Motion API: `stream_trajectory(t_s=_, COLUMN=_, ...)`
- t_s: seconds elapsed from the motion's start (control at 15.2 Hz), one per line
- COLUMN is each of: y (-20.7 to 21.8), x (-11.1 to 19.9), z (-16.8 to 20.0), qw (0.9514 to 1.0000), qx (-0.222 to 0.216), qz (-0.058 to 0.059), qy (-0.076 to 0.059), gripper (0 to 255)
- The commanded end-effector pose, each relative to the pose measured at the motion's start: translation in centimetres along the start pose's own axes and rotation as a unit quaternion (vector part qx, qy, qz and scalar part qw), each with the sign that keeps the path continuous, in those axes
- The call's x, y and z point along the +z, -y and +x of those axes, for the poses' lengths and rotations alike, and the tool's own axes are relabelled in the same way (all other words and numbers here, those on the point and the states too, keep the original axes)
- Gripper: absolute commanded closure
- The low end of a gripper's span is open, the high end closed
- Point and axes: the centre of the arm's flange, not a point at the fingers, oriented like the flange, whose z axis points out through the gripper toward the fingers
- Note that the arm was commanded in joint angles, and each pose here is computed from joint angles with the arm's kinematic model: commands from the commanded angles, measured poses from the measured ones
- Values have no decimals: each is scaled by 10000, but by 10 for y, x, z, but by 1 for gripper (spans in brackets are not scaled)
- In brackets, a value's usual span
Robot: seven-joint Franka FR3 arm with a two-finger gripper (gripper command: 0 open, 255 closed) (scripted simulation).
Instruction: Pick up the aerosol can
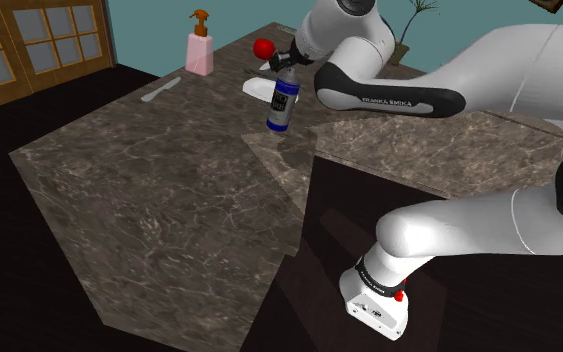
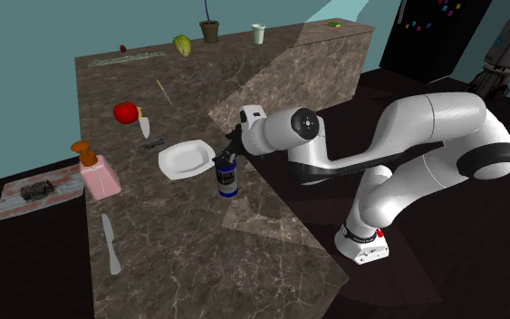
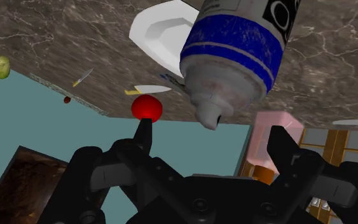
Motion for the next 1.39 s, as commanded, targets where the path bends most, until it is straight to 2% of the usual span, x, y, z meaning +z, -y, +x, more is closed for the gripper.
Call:
stream_trajectory(t_s=0.0, y=5, x=7, z=-6, qw=10000, qx=34, qz=-32, qy=-52, gripper=0)
stream_trajectory(t_s=0.4, y=13, x=22, z=-23, qw=10000, qx=34, qz=-32, qy=-52, gripper=0)
stream_trajectory(t_s=0.46, y=13, x=21, z=-24, qw=10000, qx=34, qz=-32, qy=-52, gripper=255)
stream_trajectory(t_s=1.06, y=13, x=22, z=-23, qw=10000, qx=34, qz=-32, qy=-52, gripper=255)
stream_trajectory(t_s=1.32, y=6, x=9, z=-8, qw=10000, qx=34, qz=-32, qy=-52, gripper=255)
